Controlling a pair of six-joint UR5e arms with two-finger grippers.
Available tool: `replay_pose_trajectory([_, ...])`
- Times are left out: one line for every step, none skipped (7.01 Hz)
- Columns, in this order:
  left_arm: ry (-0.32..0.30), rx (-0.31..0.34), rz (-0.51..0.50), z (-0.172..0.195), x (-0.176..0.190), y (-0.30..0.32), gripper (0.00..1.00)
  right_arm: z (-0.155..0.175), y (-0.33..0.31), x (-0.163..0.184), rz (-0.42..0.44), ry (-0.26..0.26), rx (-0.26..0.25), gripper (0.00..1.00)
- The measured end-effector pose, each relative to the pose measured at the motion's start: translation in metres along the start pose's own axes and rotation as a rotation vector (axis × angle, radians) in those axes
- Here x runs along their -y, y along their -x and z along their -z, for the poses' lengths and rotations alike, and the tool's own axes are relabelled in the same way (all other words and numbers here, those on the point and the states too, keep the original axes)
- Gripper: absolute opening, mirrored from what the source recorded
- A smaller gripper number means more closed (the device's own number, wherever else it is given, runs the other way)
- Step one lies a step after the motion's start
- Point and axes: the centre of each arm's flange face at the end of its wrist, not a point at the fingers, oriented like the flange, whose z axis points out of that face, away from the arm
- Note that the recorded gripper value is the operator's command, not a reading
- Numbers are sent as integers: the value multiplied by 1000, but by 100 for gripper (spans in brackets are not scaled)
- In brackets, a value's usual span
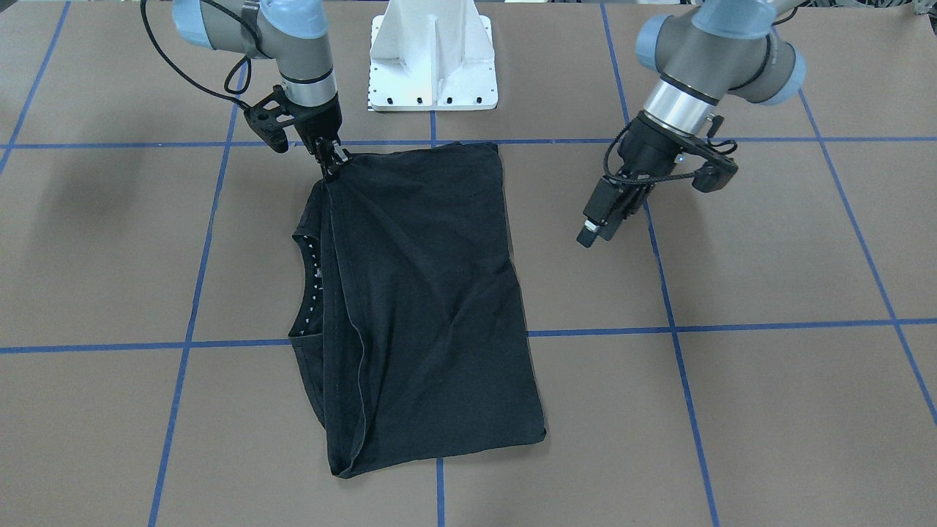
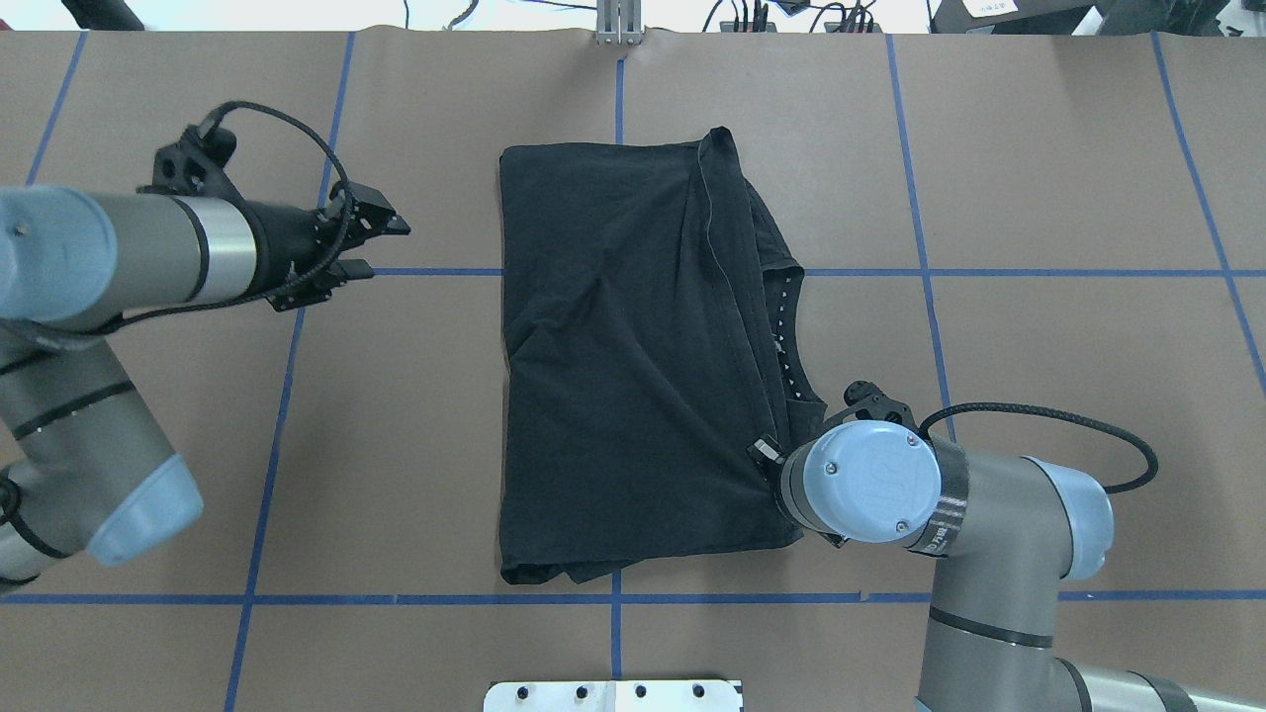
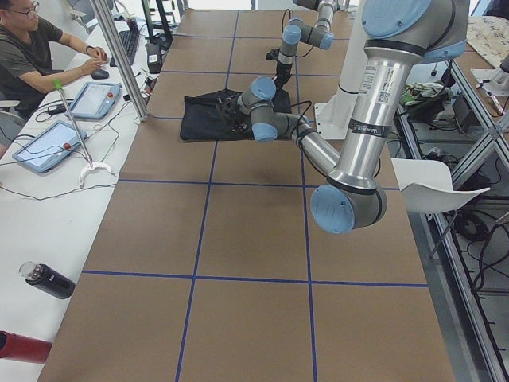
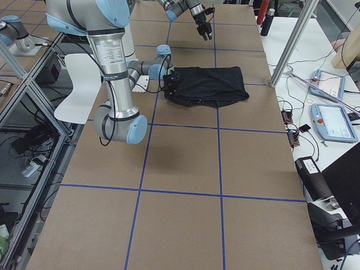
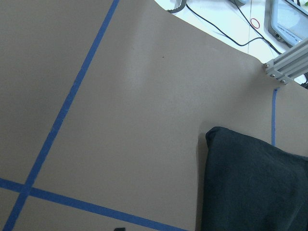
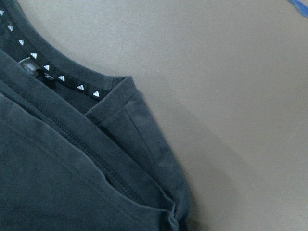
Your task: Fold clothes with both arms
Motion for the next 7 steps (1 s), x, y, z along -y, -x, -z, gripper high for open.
replay_pose_trajectory([21, -2, 47, -3, -44, 19, 69, 0, 0, 0, 0, 1, 0, 0])
replay_pose_trajectory([33, 11, 70, -7, -86, 41, 68, 1, 0, 0, 0, 1, 1, 0])
replay_pose_trajectory([40, 35, 79, -12, -120, 67, 68, 1, 0, 0, 0, 1, 1, 0])
replay_pose_trajectory([48, 61, 72, -15, -146, 90, 68, 1, 0, 0, 0, 1, 1, 0])
replay_pose_trajectory([51, 77, 63, -18, -164, 105, 68, 1, 0, 0, 0, 2, 2, 0])
replay_pose_trajectory([42, 85, 73, -22, -172, 114, 69, 1, 0, 0, 0, 3, 3, 0])
replay_pose_trajectory([28, 89, 94, -26, -179, 120, 68, 2, 0, -1, 0, 3, 3, 0])
